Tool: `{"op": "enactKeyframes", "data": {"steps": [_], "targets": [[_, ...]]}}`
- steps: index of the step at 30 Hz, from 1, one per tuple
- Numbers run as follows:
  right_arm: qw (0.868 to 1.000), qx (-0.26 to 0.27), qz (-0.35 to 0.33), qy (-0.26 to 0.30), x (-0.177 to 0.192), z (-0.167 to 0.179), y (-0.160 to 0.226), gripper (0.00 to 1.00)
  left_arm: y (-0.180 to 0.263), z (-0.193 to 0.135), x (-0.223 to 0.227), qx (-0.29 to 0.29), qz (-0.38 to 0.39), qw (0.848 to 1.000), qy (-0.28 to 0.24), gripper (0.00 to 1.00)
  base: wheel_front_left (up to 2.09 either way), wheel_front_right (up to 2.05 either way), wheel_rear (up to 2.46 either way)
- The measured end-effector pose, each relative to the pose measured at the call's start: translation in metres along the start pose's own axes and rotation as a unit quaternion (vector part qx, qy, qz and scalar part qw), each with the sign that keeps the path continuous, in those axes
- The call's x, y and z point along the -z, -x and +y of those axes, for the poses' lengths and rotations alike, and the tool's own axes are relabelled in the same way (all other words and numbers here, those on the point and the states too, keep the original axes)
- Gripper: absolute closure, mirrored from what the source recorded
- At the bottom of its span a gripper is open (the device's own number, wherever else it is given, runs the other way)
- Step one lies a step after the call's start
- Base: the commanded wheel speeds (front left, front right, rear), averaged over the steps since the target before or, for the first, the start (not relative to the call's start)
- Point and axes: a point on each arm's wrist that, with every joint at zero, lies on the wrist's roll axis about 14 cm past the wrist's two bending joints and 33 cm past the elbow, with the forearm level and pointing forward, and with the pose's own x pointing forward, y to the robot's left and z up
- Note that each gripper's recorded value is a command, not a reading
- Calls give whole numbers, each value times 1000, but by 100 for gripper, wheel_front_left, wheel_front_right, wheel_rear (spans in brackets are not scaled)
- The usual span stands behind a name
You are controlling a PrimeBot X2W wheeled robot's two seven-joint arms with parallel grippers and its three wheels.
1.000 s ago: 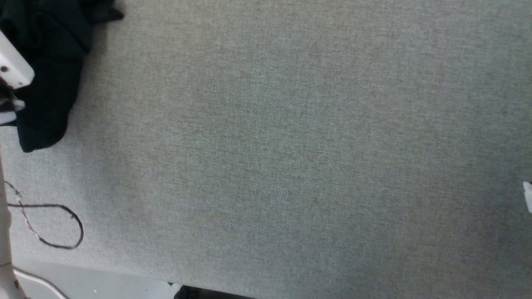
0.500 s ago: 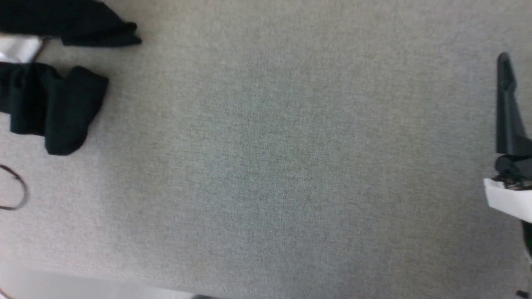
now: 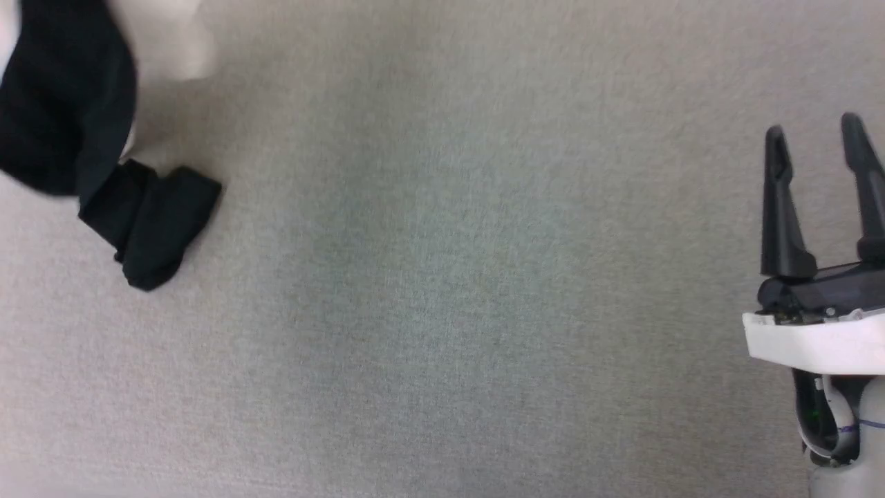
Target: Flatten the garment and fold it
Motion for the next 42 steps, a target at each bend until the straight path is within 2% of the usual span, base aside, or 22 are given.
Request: {"op": "enactKeyframes", "data": {"steps": [5,11,15,18,23,26,27,32,38,42], "targets": [[1000,14,-21,5,-23,-2,11,0,10,-38,-80,52,-87,995,19,100,0,0,0],[998,39,-47,14,-49,-12,26,0,32,-94,-157,124,-162,976,69,100,0,0,0],[996,54,-63,23,-65,-20,34,0,43,-135,-182,175,-180,963,97,100,0,0,0],[994,74,-70,32,-73,-33,43,0,52,-171,-198,222,-189,947,132,100,0,0,0],[990,111,-73,49,-82,-56,61,0,65,-224,-203,288,-179,926,164,100,0,0,0],[986,131,-83,61,-91,-69,69,0,68,-253,-178,318,-151,922,164,100,0,0,0],[984,142,-86,67,-95,-76,73,0,68,-272,-146,336,-115,917,181,100,0,0,0],[982,153,-83,74,-94,-84,77,0,83,-314,-52,367,-21,900,233,100,0,0,0],[983,157,-68,73,-85,-87,77,0,141,-366,59,395,105,864,295,100,0,0,0],[984,154,-60,70,-79,-86,74,0,182,-394,129,399,192,854,274,100,0,0,0]]}}
